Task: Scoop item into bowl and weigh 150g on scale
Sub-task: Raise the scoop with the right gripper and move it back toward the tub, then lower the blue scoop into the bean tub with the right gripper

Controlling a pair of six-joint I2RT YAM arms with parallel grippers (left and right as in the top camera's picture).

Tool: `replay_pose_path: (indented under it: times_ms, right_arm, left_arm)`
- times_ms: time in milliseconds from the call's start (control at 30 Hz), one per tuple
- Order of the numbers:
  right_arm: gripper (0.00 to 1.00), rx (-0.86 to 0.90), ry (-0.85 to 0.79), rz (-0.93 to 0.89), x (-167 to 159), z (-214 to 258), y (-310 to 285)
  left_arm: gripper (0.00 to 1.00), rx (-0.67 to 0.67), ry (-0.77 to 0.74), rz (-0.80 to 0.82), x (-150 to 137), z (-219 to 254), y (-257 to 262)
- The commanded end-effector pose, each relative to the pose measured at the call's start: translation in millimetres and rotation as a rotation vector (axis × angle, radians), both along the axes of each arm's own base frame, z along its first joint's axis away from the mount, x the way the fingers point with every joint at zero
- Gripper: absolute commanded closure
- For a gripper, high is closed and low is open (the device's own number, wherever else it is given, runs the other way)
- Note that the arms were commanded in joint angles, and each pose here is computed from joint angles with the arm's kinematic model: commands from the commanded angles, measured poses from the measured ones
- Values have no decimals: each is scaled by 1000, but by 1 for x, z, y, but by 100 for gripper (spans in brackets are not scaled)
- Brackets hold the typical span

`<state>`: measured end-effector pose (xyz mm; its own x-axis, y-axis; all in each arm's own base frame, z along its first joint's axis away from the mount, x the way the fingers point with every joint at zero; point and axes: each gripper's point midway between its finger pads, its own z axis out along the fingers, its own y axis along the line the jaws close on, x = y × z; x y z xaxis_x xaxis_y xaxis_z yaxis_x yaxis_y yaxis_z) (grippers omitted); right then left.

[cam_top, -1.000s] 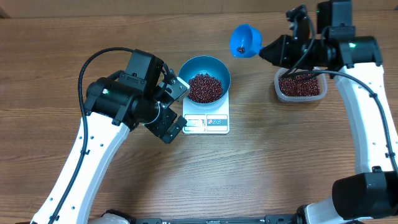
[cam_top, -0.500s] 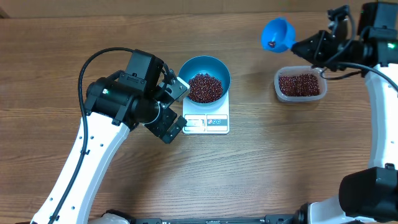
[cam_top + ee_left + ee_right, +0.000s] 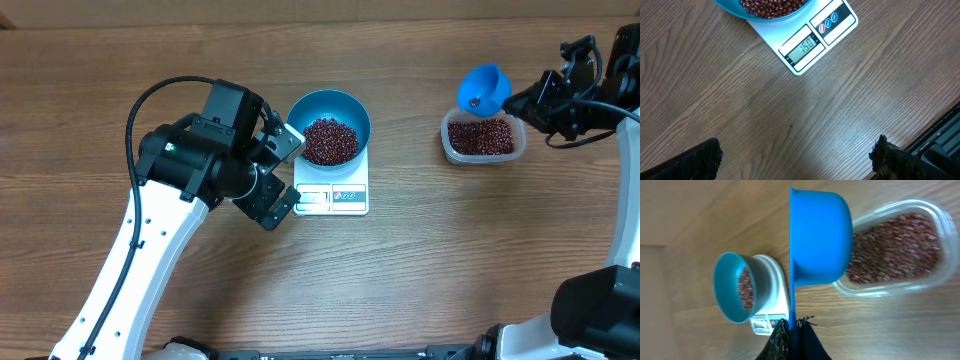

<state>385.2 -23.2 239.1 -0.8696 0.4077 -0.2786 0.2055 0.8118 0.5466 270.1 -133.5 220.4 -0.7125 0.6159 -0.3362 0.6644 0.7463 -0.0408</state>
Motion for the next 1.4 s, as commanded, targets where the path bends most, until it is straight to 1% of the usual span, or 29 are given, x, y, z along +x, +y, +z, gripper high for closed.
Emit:
replay_pose_path:
  times_ms: [0,233,367,500,667,867,1033,1367]
  right_arm:
    - [96,-106,-14,-26,-3,9,-16]
    - [96,-229,106,-81,-23,-8,-37]
    - [96,-269,165,-90,-35,-13,-42]
    - [96,-359,215,-86,-42,-18,-44]
    - [96,-466,217,-69,-38,-19,-35]
    - [96,-495,144,-40,-18,-15,-16]
    - [96,-570,186,-44,-21,-22,-22]
    - [96,-577,173,-50,-16,-22,-24]
  left_arm:
    - [0,-12,-11,-21,-2,3,0]
    - [0,-12,-11,-21,-2,3,0]
    - [0,-12,-11,-21,-2,3,0]
    - [0,-12,-11,-21,-2,3,0]
    - [1,-12,-11,-21,-2,3,0]
    - [1,-12,-11,-21,-2,3,0]
    - [0,-12,-11,-21,-2,3,0]
    - [1,-12,-11,-21,-2,3,0]
